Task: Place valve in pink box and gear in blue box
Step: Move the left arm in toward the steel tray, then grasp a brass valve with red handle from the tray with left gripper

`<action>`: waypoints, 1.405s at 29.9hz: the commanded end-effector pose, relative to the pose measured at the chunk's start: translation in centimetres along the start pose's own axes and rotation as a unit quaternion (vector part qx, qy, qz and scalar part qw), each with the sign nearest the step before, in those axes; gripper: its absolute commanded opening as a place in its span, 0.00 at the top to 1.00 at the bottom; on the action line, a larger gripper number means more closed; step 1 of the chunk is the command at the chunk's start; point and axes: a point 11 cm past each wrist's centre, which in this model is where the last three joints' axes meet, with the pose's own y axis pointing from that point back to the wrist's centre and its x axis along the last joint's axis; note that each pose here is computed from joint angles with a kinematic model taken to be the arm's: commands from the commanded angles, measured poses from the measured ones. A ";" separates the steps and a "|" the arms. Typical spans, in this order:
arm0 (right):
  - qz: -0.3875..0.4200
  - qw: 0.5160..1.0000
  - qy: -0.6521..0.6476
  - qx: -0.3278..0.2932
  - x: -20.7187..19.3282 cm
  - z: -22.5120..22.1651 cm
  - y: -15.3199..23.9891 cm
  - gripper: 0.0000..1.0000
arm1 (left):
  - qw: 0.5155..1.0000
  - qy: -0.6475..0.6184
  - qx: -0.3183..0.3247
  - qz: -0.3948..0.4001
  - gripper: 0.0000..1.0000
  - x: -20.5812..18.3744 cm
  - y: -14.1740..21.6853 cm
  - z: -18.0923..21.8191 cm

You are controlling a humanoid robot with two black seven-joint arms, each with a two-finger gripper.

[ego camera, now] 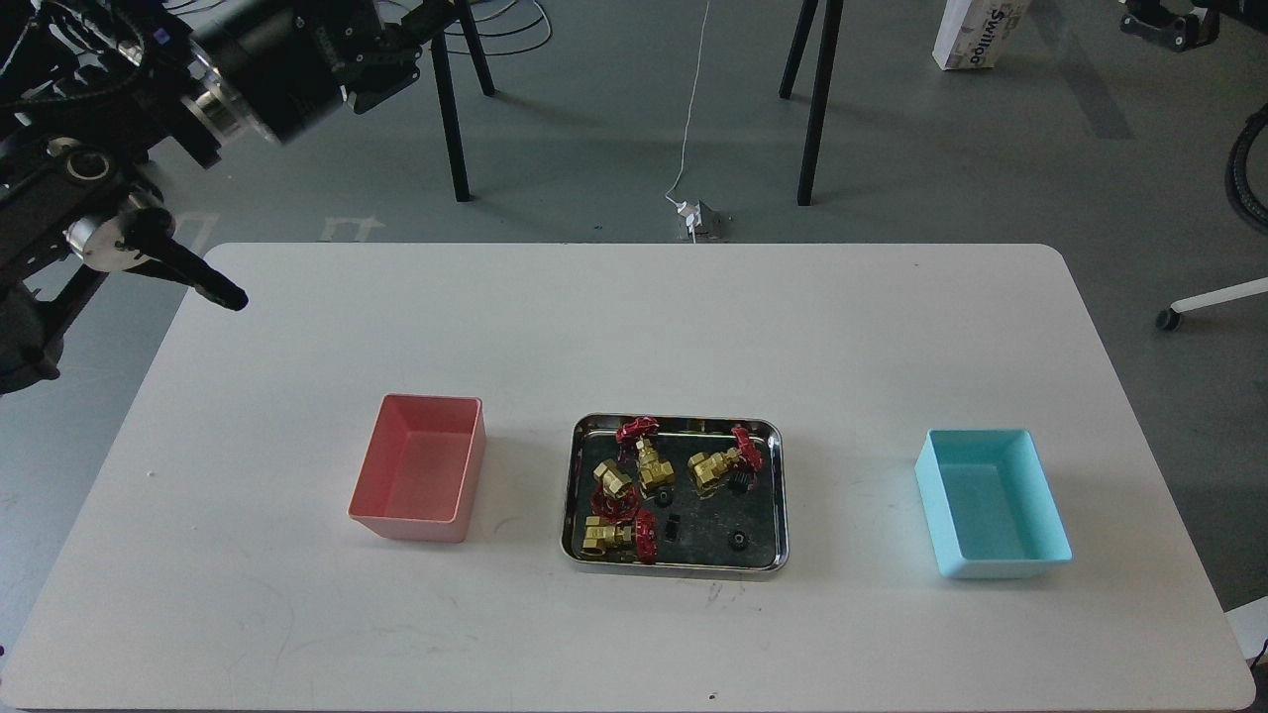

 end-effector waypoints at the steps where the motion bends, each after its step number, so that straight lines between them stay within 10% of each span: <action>1: 0.009 1.000 0.001 0.003 0.2 -0.4 -0.1 0.01 | 0.988 -0.145 0.005 -0.048 0.07 -3.5 -1.6 1.4; 12: 0.007 1.000 0.009 0.027 -0.2 -3.0 -0.1 0.02 | 0.804 -0.559 0.066 -0.191 0.04 -11.6 -0.4 -5.9; 25: 0.006 1.000 0.011 0.027 -0.2 -3.0 -0.1 0.02 | 0.807 -0.498 0.101 -0.301 0.01 -20.8 5.4 -13.6; 42: 0.007 1.000 0.009 0.016 -0.5 -2.1 -0.7 0.02 | 0.831 -0.437 0.109 -0.327 0.01 -27.9 2.7 -16.2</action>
